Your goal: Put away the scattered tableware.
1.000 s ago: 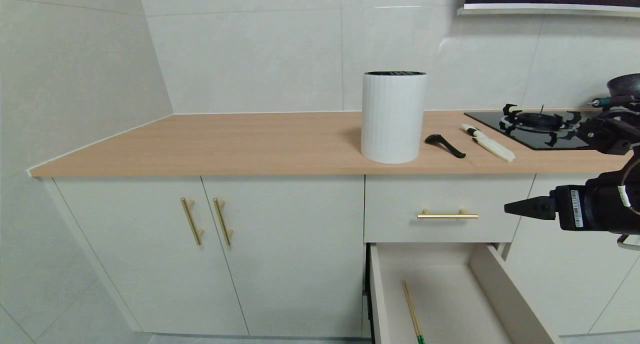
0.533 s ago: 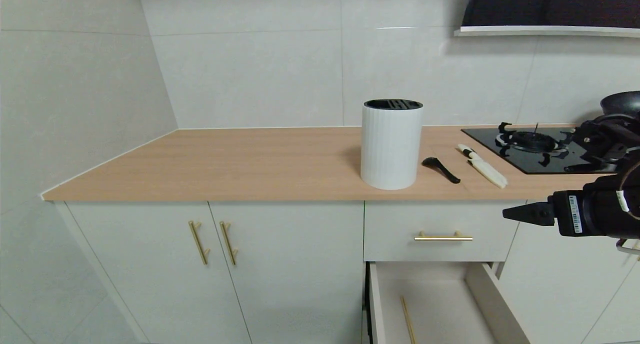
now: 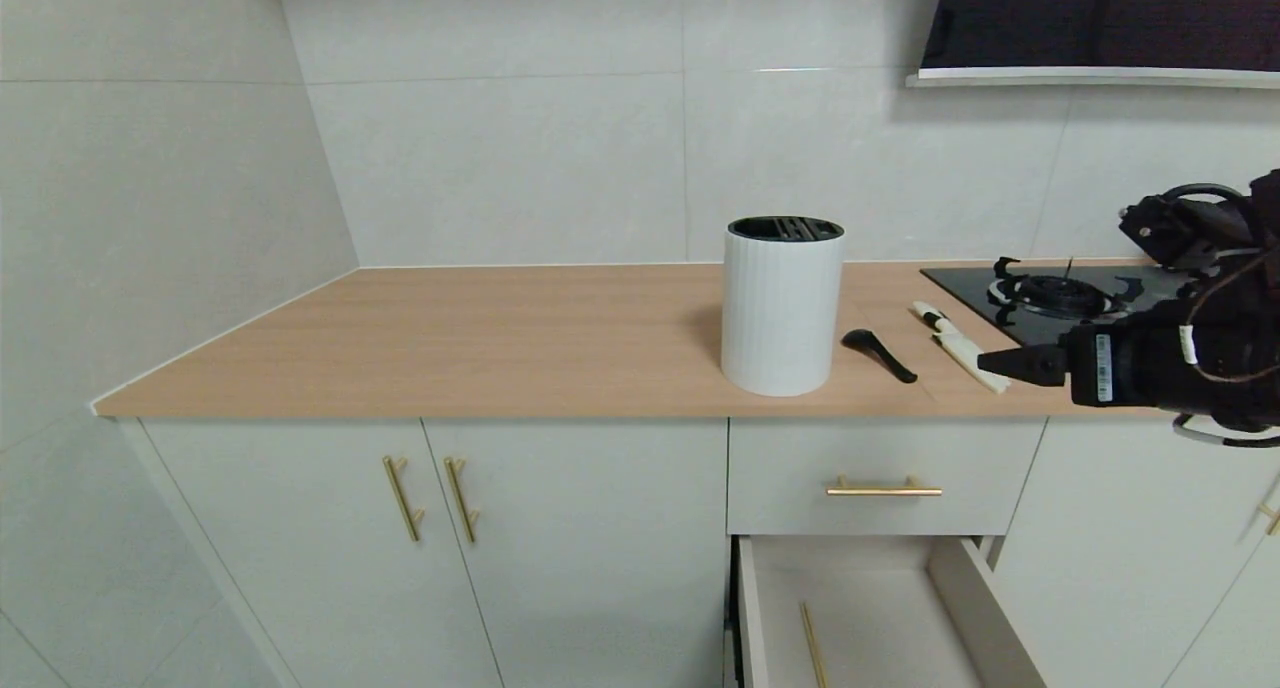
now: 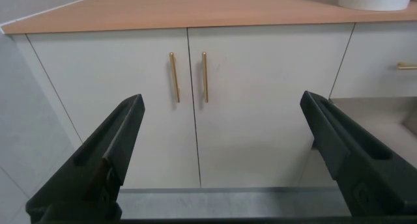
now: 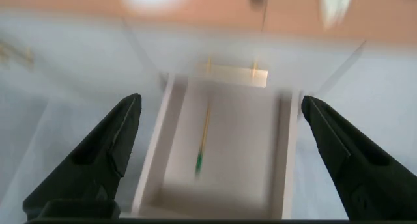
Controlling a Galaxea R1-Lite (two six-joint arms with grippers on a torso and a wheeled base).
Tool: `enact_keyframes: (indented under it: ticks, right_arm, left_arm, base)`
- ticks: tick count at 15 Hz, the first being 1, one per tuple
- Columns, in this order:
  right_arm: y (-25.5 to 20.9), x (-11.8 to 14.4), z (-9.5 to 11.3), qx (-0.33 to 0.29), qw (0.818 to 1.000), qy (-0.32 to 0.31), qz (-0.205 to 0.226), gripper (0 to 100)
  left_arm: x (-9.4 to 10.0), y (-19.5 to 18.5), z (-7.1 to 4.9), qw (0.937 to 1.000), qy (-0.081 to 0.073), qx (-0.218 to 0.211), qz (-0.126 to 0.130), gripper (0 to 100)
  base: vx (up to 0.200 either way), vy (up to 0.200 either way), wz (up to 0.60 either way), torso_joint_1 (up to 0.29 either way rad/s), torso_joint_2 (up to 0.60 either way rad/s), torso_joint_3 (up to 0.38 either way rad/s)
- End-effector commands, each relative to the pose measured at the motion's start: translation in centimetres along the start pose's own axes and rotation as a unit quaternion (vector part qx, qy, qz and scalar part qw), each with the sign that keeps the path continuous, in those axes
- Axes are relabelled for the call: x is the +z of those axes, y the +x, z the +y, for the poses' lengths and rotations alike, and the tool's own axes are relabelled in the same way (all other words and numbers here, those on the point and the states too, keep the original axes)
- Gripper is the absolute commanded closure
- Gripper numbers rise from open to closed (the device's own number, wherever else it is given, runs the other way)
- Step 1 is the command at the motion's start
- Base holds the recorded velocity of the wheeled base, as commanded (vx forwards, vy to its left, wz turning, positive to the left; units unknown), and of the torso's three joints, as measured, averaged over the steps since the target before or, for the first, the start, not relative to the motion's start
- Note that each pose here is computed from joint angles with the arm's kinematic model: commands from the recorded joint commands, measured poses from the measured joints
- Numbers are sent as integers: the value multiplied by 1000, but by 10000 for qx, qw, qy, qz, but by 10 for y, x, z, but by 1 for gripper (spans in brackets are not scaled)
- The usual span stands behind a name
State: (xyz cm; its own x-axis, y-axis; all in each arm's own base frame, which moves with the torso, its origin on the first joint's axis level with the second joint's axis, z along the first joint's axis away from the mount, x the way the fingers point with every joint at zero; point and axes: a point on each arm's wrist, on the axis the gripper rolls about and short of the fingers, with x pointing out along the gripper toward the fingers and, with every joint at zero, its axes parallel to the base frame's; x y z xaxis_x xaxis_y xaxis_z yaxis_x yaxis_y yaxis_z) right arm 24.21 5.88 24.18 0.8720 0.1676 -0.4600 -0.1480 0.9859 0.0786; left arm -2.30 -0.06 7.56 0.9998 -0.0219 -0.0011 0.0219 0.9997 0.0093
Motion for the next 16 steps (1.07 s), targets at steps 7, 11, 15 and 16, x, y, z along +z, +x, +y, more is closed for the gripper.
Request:
enact_keyframes:
  ticks: [7,11,15,16]
  right_arm:
    - [158,33,-38,212,9988,-434,106,0]
    - [200,13,-54,357,9980,-427,308,0]
    - [221,0,-55,522,9962,-585,381,0]
    - [226,-2,-56,513,9965,-597,275,0]
  left_arm:
    - [0,0,0,10000,-1,2,2,0]
    - [0,0,0,10000,-1,2,2,0]
    - [0,0,0,10000,-1,2,2,0]
    - [0,0,0,10000,-1,2,2,0]
  base:
    - [0,0,0,0,0,0]
    - [0,0,0,0,0,0]
    - [0,0,0,0,0,0]
    - [0,0,0,0,0,0]
